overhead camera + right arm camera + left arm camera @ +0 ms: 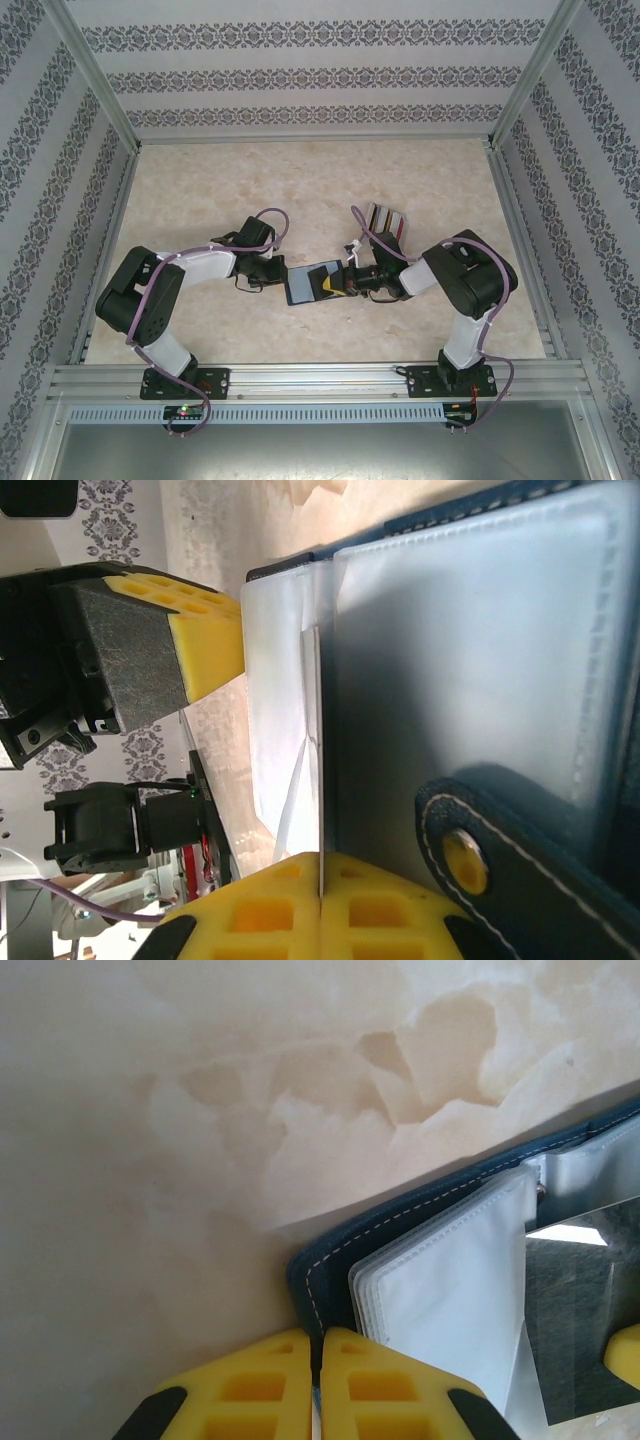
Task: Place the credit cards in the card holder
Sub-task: Insert the credit card into the card slot.
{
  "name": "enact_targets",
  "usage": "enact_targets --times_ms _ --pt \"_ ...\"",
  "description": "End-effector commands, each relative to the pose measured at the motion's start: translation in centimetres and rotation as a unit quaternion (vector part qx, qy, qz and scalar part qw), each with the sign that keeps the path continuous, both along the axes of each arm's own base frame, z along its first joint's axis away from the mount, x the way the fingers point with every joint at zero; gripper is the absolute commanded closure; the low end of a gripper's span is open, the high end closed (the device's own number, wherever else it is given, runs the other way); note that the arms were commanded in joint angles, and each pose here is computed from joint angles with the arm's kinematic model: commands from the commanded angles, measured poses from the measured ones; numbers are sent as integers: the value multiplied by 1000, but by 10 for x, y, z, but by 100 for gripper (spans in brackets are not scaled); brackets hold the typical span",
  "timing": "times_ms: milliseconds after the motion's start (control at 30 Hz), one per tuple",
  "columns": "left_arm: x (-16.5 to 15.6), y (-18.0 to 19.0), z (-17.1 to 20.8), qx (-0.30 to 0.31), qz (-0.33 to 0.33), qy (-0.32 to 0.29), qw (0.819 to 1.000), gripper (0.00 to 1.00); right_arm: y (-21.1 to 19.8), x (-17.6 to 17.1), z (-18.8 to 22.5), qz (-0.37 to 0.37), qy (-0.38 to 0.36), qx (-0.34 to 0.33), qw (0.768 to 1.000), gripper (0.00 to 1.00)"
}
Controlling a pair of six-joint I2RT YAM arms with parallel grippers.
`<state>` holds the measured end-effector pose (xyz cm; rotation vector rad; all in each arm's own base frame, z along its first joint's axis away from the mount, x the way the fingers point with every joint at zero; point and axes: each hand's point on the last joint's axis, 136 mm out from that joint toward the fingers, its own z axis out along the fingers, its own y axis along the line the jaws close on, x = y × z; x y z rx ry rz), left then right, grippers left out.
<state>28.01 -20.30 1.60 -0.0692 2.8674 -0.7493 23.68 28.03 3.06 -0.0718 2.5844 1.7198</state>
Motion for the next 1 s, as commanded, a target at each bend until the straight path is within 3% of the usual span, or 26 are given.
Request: enact_targets --times_ms 0,467,967 --pt "3 23 -22 73 13 -3 997 91 6 3 1 3 -2 6 1000 100" --pt "1 25 -22 74 16 -5 997 91 15 12 -4 -14 10 8 1000 100" --pt "-2 28 -21 77 14 -7 997 91 -2 9 -13 -35 14 -24 999 72"
